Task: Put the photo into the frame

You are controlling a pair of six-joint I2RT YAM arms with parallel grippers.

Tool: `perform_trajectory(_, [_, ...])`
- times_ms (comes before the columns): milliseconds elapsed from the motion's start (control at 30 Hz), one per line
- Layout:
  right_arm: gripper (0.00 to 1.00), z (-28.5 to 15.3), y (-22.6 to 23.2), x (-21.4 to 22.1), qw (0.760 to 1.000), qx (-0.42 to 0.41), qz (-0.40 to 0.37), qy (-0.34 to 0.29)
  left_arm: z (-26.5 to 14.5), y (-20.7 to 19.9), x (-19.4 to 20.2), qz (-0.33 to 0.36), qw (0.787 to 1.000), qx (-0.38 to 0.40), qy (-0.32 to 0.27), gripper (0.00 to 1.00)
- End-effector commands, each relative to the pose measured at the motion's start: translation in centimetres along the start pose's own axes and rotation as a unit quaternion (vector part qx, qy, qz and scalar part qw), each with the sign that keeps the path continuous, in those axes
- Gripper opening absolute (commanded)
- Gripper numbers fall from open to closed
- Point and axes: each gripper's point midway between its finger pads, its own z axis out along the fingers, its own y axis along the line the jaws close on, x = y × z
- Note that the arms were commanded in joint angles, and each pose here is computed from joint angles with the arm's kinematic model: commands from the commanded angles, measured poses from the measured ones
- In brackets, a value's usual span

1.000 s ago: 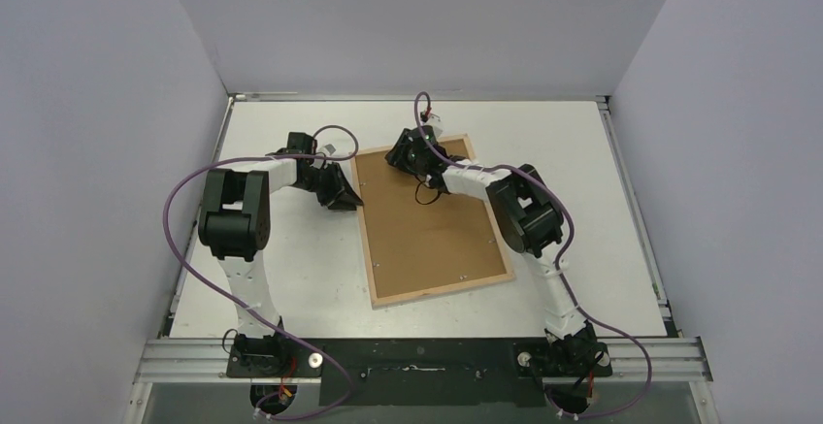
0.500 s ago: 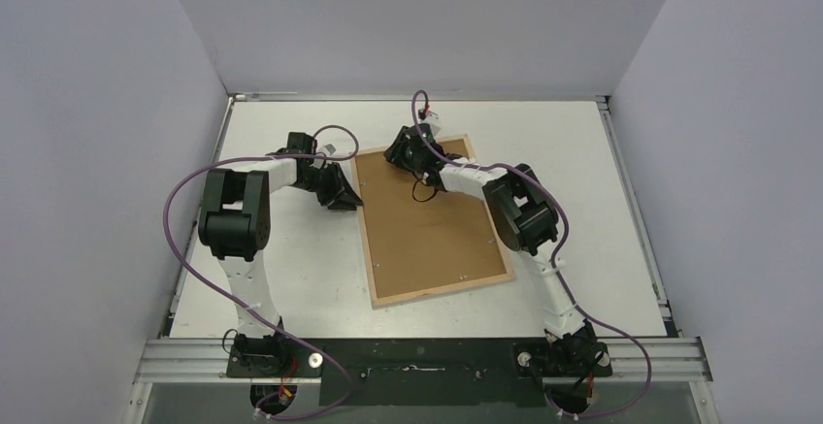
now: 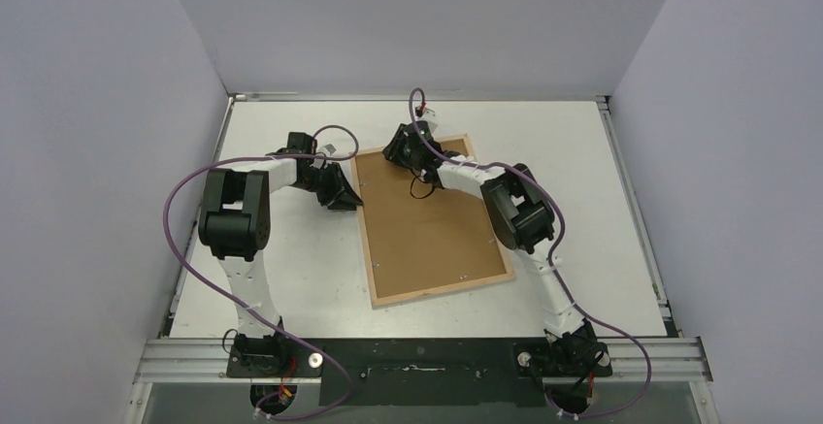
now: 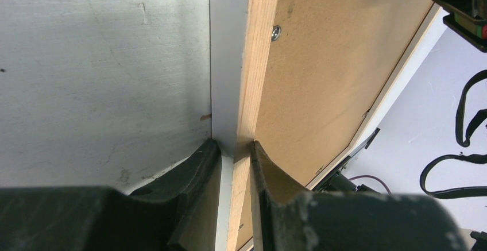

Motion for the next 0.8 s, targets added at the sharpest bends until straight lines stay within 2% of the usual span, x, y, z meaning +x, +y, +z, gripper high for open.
perform_trajectory(0, [0.32,1.1,-2.5,2.0,0.999,0.024,-0.014,0.034,0.8,1.6,0.6,-0.003,1.0,-0.028,0.013,0.14])
perform_trajectory(433, [0.33,1.4,-4.1,1.8,0.999,0.021,-0.013,0.049,0.9,1.9,0.8,-0.002,0.999,-0.031,0.016,0.14])
perform_trajectory(767, [0.34,1.9,-3.1,2.4,0.998,-0.012,-0.017,0.066,0.9,1.8,0.8,-0.003,0.999,-0.029,0.018,0.14])
